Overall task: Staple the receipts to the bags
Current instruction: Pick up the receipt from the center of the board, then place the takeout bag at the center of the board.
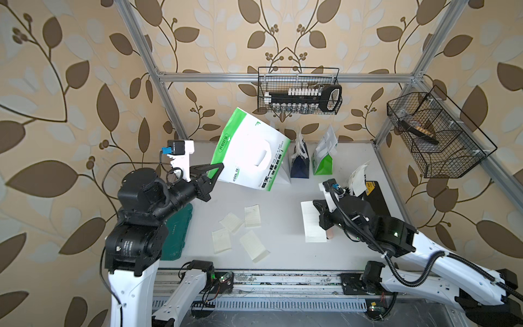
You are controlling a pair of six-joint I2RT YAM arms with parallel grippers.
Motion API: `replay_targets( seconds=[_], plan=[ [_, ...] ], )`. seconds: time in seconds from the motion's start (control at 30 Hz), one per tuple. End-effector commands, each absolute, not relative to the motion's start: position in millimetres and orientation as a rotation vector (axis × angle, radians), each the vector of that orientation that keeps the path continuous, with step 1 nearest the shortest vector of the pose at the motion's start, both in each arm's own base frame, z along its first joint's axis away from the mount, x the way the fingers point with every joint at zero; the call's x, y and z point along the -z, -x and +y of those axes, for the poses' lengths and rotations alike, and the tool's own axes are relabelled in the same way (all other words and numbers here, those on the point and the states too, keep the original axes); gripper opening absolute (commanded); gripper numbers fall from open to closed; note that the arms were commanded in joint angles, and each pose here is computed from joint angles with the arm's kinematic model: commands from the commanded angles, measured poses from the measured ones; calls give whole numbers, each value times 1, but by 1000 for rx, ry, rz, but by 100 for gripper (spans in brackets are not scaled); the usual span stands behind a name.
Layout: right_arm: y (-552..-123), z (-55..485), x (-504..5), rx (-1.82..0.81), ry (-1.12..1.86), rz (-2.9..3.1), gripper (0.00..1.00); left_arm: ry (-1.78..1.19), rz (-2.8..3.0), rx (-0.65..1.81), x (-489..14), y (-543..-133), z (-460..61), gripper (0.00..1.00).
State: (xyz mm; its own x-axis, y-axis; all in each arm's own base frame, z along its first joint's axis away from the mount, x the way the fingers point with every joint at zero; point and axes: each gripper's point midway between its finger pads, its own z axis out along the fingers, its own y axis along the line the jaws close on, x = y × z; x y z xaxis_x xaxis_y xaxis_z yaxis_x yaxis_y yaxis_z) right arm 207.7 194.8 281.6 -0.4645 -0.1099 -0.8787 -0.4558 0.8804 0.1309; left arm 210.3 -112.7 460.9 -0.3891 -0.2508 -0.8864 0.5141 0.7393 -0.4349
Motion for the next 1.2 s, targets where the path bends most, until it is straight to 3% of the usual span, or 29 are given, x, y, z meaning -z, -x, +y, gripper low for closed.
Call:
replay_targets(
  seconds=[0.0,0.17,0.3,0.53,0.9,1.17],
  plan=[
    [-202,174,-303,-392,404,1973,0,-382,1755,1018,-458,-215,-145,0],
    [-195,162,-321,-414,400,1915,0,-540,1842,1068,-417,-225,-183,0],
    [-191,157,-330,-433,392,1878,0,-727,1977,969,-368,-231,-221,0],
    [-187,177,-321,-495,481,1874,0,-965,2063,949,-314,-225,-234,0],
    [-193,260,-304,-632,777,1778,0,-1055,2135,908,-280,-219,-242,0],
    [-204,270,-302,-591,802,1748,0,-1065,2172,818,-264,-221,-244,0]
  ],
)
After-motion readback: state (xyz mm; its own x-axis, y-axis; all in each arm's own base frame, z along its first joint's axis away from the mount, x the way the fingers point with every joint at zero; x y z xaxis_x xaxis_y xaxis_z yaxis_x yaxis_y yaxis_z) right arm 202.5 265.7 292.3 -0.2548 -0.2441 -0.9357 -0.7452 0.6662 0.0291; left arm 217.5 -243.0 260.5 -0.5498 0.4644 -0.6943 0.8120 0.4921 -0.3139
